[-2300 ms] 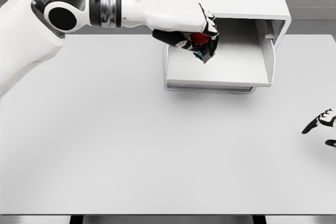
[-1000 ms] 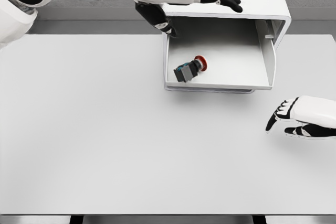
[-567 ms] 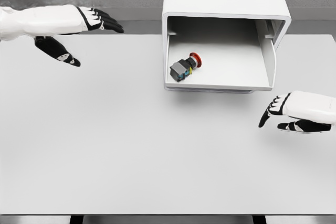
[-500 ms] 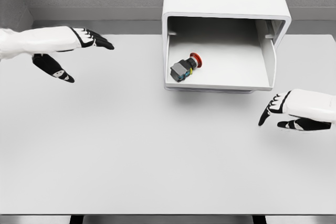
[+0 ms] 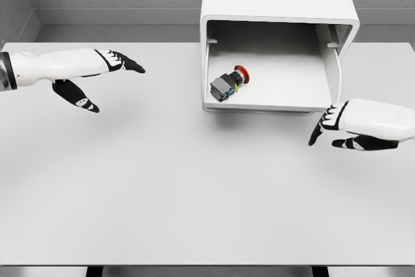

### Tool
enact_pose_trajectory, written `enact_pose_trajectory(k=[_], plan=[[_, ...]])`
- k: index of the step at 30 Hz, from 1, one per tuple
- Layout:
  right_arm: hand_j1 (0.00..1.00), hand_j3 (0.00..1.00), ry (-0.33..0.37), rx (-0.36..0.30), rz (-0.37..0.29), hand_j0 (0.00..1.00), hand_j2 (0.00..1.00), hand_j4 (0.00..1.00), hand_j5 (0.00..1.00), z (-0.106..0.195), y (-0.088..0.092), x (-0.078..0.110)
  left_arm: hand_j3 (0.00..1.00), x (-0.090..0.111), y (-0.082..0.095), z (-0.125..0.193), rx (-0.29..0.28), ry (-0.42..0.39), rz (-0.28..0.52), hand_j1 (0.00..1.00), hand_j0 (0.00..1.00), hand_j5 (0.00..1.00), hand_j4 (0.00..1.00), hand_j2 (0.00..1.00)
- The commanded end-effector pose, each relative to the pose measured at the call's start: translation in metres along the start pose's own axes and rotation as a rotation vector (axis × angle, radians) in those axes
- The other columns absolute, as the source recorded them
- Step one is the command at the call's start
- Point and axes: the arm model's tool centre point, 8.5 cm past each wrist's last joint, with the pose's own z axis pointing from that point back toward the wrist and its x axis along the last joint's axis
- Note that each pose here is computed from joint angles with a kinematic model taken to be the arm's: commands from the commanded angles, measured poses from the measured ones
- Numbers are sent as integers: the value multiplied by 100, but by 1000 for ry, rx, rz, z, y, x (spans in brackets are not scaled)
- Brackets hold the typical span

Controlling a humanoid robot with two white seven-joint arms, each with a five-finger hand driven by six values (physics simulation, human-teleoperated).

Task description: Slide open multi-storey tabletop storage cabinets and put open load switch and slide close multi-storey tabletop storage cabinets

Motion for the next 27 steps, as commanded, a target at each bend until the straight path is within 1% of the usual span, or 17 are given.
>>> enact_pose_trajectory(k=[1, 5, 8, 17, 22, 23, 25, 27], plan=[[60, 60, -9, -1, -13, 60, 60, 60, 60, -3, 3, 1, 100, 0, 1, 0, 6, -1, 5, 100, 100, 100, 100, 100], [61, 61, -19, -5, -8, 61, 61, 61, 61, -7, 0, 1, 100, 0, 1, -1, 7, -3, 5, 100, 100, 100, 100, 100], [61, 61, -44, -1, -7, 61, 61, 61, 61, -16, 0, 4, 100, 0, 0, -1, 5, -2, 6, 100, 100, 100, 100, 100], [62, 62, -59, -13, 10, 62, 62, 62, 62, -23, -7, 5, 100, 0, 0, 0, 3, 1, 6, 100, 100, 100, 100, 100], [62, 62, -45, -12, 30, 62, 62, 62, 62, -27, -8, 1, 100, 0, 0, 0, 3, 1, 6, 100, 100, 100, 100, 100], [62, 62, -46, -11, 25, 62, 62, 62, 62, -29, -6, 0, 100, 0, 0, 1, 2, 2, 6, 100, 100, 100, 100, 100], [62, 62, -44, -12, 28, 62, 62, 62, 62, -32, -9, -3, 100, 0, 0, 1, 2, 2, 6, 100, 100, 100, 100, 100], [62, 62, -47, -26, 34, 62, 62, 62, 62, -34, -14, -4, 100, 0, -1, 0, 2, 1, 7, 100, 100, 100, 100, 100]])
